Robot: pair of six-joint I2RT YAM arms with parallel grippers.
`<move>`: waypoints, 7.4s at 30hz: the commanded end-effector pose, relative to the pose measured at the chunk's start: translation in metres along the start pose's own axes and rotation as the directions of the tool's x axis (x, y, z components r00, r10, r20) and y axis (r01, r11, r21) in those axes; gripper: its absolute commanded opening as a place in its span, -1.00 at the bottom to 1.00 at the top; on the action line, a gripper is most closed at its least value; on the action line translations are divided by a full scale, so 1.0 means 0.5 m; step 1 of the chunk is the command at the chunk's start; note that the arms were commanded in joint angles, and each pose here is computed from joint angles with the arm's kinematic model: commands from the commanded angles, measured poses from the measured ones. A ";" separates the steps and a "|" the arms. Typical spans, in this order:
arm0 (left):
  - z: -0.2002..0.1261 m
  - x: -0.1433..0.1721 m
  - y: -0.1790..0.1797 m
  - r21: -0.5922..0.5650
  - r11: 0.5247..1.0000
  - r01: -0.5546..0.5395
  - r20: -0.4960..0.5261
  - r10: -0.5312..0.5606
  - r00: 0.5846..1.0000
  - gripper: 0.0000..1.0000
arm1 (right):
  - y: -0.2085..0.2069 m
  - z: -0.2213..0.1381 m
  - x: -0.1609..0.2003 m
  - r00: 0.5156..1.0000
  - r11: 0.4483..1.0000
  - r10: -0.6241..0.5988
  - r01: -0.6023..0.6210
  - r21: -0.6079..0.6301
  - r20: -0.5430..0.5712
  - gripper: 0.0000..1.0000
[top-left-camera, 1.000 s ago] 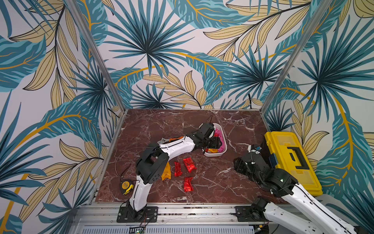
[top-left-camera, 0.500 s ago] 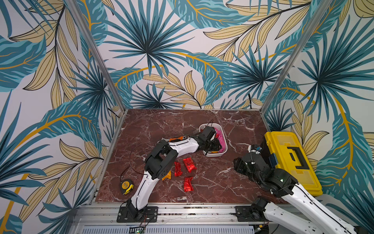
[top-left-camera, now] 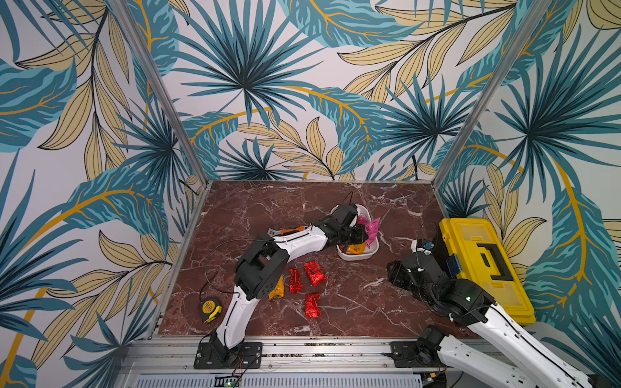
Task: Take the tea bags out of the storage box
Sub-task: Pick up the tea bag from the storage box, then place the tea bag at the center of the board, then pick up the tea bag from the storage box, then place the tea bag at the center of the board.
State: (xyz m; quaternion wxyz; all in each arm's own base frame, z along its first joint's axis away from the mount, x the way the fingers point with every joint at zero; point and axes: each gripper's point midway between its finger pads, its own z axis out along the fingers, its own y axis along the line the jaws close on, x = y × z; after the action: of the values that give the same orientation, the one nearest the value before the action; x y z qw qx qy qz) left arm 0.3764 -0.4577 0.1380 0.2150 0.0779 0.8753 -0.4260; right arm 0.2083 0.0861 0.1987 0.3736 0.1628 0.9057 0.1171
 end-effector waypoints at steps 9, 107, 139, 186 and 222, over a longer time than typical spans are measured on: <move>-0.190 -0.001 -0.067 0.205 0.976 -0.075 0.035 0.069 0.997 -0.85 | 0.100 -0.008 -0.028 0.973 0.962 -0.213 0.191 -0.197 -0.094 0.32; -0.658 0.051 0.307 -0.146 0.934 0.327 0.654 -0.158 0.740 0.75 | 0.486 0.368 -0.055 0.866 0.874 -0.426 0.318 -0.367 -0.263 0.02; -0.630 0.045 0.295 -0.101 0.950 0.295 0.617 -0.173 0.768 0.72 | 0.264 0.474 -0.073 0.739 0.773 -0.561 0.629 0.082 -0.372 0.02; -0.643 0.076 0.376 -0.167 0.829 0.534 0.663 -0.306 0.683 0.62 | 0.529 0.243 0.086 0.785 0.829 -0.538 0.426 -0.362 -0.308 -1.00; -0.697 0.034 0.201 -0.173 0.960 0.222 0.534 -0.098 0.840 0.60 | 0.608 0.247 0.048 0.929 0.900 -0.359 0.319 -0.297 -0.091 -0.35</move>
State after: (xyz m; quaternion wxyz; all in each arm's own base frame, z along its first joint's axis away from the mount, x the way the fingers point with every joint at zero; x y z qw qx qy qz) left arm 0.2836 -0.1041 0.2314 0.4197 -0.1976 0.8276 -0.3160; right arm 0.3367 0.4121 0.1956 0.3152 -0.0754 0.9236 0.2047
